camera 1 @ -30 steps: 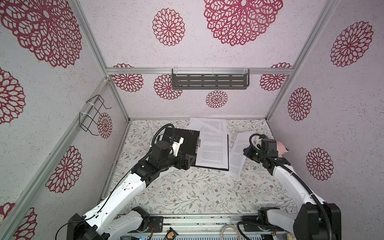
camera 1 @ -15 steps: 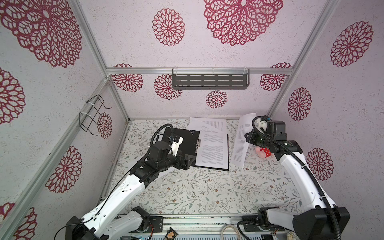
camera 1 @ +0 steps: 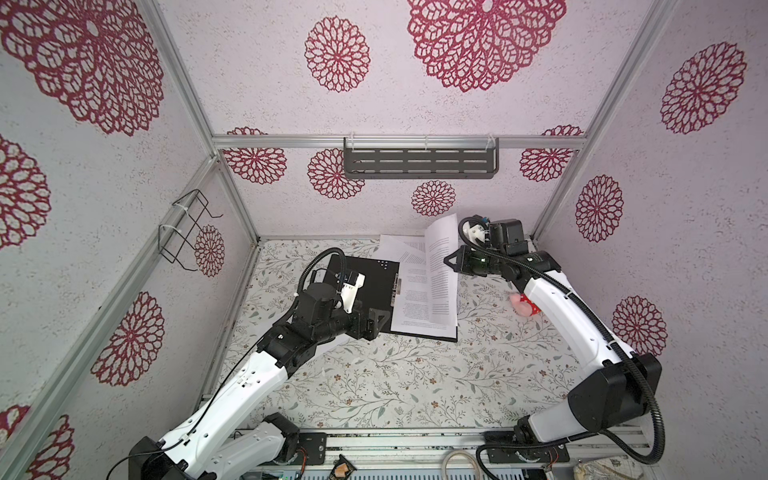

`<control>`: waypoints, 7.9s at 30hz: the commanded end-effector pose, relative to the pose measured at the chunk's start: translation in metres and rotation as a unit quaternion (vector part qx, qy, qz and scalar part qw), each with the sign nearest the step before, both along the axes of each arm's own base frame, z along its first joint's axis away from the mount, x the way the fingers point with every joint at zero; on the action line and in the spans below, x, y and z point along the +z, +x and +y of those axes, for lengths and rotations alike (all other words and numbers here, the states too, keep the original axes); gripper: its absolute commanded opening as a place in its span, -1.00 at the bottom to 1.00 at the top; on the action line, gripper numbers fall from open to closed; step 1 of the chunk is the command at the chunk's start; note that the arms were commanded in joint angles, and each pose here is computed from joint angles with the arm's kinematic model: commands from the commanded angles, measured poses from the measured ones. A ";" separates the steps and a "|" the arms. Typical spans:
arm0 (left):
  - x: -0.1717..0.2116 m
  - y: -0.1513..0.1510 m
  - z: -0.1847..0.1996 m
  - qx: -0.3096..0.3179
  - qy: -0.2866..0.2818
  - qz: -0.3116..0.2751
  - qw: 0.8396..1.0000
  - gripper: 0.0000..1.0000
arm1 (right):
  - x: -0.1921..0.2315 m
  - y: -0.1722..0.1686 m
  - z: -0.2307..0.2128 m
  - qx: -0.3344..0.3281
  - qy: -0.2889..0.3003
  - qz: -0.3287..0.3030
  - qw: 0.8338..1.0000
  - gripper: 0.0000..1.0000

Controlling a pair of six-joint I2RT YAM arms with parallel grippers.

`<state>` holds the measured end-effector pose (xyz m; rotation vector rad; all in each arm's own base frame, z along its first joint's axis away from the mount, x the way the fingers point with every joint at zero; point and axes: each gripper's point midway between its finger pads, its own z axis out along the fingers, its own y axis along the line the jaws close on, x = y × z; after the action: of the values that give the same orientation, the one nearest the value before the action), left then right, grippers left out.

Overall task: Put the files into the folder
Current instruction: 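Lift the second sheet upright with right gripper, then carry the held sheet over the open black folder with right gripper, then lower the sheet onto the folder pages with right gripper while left holds the clip, then open right gripper and withdraw while left gripper moves to a loose sheet, then grasp the loose sheet by the folder's near edge with left gripper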

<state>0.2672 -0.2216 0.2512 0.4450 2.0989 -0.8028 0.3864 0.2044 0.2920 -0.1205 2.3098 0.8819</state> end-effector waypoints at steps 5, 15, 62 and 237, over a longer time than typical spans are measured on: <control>0.007 0.001 0.004 0.003 0.000 -0.020 1.000 0.97 | -0.024 0.026 -0.012 -0.014 -0.034 0.007 0.999 -1.00; 0.006 0.001 0.005 0.006 0.005 -0.019 1.000 0.97 | -0.157 0.086 -0.058 -0.065 -0.134 0.091 0.985 -1.00; -0.003 0.001 -0.004 -0.013 -0.001 0.001 1.000 0.97 | -0.209 0.091 -0.024 0.005 -0.152 0.121 0.981 -1.00; -0.244 -0.028 0.139 0.329 0.167 0.441 0.818 0.97 | -0.164 -0.119 0.009 0.068 -0.024 0.086 0.994 0.95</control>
<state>0.2515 -0.0690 0.0159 -0.6377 2.9614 -0.2094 0.2681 0.2092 0.1300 -0.2272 2.4883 0.9393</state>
